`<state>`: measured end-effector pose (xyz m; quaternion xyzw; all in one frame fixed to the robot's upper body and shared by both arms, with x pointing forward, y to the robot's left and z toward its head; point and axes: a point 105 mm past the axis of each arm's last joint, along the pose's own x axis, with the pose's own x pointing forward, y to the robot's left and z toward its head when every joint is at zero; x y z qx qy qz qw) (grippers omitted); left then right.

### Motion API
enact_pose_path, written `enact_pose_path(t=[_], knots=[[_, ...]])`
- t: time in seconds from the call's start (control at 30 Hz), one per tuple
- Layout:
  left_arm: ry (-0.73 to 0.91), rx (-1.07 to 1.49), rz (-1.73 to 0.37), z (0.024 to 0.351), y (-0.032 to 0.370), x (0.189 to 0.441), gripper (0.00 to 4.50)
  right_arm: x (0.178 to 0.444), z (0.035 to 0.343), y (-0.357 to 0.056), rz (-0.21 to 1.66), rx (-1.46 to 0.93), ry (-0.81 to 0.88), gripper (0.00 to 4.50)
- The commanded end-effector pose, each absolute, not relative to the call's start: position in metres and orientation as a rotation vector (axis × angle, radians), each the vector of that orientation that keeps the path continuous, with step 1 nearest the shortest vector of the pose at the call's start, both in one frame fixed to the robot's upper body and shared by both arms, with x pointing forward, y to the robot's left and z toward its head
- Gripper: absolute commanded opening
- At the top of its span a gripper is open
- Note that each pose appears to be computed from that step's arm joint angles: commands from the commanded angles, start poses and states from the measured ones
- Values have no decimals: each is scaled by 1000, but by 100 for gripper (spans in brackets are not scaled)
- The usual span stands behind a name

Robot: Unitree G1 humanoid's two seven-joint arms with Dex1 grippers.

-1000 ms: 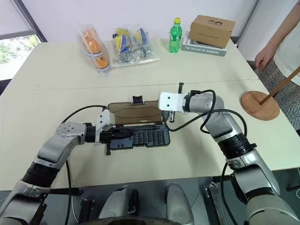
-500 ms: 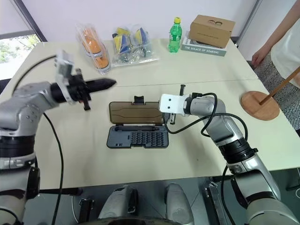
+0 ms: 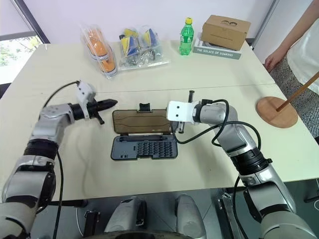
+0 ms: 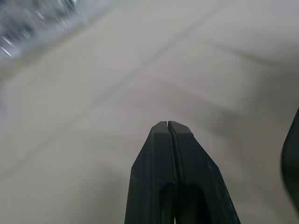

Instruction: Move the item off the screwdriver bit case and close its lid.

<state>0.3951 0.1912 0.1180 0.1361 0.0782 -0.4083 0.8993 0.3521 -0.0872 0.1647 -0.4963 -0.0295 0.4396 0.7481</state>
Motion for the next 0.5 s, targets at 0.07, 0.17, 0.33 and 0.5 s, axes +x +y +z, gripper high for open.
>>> enact_pose_path(t=[0.07,0.17,0.33,0.5], knots=[[138,339,-915,121,182,395,0,347,189,-76,953,-1093,-166,1],[144,318,-990,117,173,389,0,346,191,-76,949,-1103,-169,1],[189,286,-1141,114,160,371,0,344,188,-78,954,-1103,-148,1],[204,277,-1178,115,155,364,0,344,188,-78,950,-1106,-147,1]])
